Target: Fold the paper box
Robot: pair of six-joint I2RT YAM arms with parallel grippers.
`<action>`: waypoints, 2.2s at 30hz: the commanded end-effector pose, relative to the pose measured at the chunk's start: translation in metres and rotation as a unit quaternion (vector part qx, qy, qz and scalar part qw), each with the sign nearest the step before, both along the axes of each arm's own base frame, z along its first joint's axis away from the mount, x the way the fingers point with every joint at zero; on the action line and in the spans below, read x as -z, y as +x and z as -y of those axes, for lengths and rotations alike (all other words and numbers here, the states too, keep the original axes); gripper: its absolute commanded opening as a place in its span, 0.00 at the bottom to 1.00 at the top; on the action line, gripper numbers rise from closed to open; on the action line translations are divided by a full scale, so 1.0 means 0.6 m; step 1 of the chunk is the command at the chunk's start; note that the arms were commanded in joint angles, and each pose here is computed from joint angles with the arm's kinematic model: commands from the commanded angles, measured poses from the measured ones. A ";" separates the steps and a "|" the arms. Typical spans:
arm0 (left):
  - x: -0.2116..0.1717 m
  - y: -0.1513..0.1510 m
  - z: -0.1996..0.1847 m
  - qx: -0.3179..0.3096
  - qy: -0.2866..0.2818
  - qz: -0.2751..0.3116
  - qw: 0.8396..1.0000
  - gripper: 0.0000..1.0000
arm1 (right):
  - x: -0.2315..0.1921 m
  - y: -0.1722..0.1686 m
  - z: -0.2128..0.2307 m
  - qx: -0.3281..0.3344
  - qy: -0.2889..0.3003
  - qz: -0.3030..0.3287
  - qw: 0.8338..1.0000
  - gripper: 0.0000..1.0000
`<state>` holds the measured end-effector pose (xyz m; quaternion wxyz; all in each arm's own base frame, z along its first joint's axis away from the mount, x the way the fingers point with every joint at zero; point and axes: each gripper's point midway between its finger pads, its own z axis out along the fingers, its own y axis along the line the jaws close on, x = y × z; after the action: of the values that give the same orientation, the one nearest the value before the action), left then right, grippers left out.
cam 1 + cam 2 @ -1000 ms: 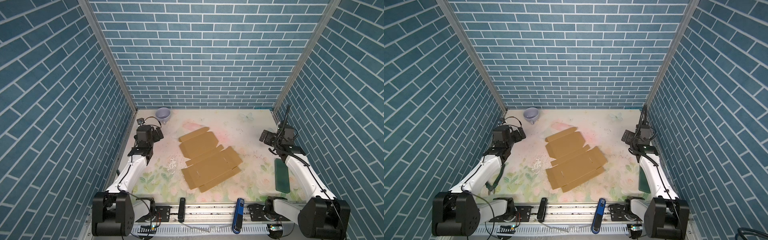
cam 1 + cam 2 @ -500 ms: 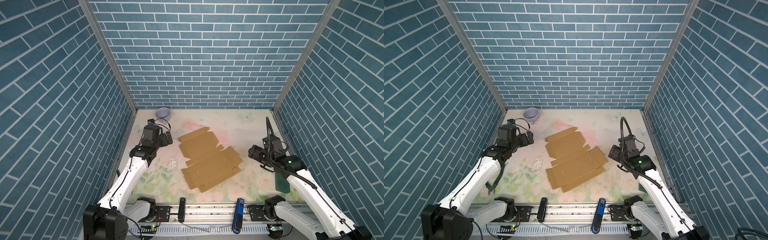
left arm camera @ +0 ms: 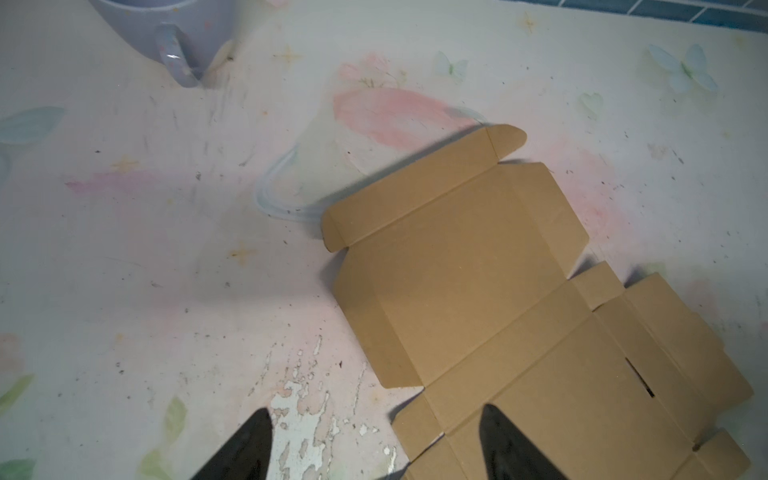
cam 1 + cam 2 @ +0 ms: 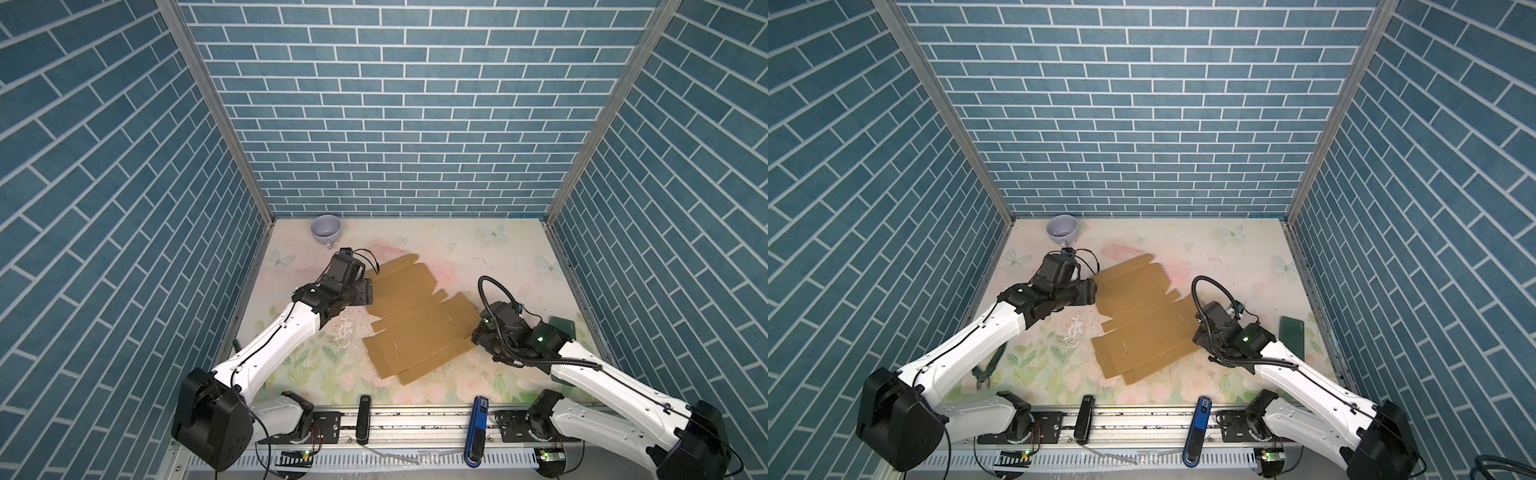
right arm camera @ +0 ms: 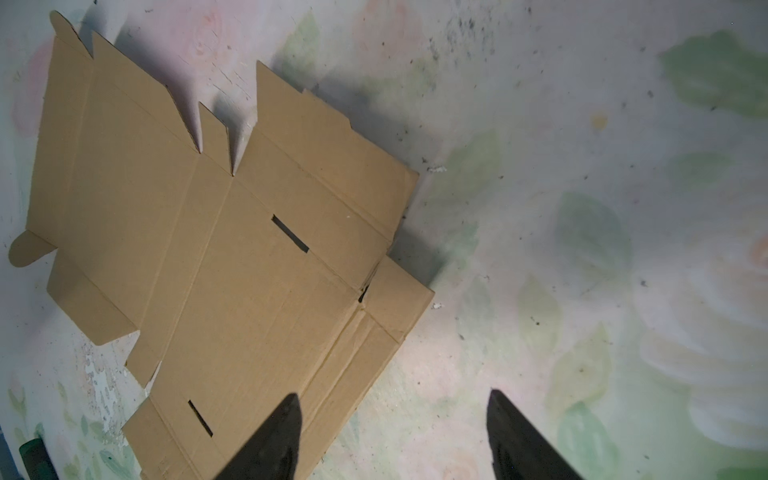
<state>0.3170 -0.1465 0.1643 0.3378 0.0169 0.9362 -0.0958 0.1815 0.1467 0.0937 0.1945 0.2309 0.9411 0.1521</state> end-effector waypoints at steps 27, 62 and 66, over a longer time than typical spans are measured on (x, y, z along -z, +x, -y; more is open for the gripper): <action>0.122 -0.028 0.145 0.108 0.030 -0.052 0.992 0.29 | 0.110 -0.013 -0.121 0.124 0.134 0.038 0.983 0.71; 0.241 -0.084 0.195 0.129 0.030 -0.125 0.983 0.22 | 0.035 0.044 -0.142 0.078 0.132 0.125 0.980 0.50; 0.247 -0.090 0.203 0.135 0.035 -0.132 0.981 0.22 | 0.031 0.051 -0.140 0.074 0.127 0.127 0.981 0.42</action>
<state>0.2714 -0.2659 0.0265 0.2123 0.1371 0.9609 -0.1134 0.2052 0.2269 0.0649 0.2845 0.3092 0.8605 0.2881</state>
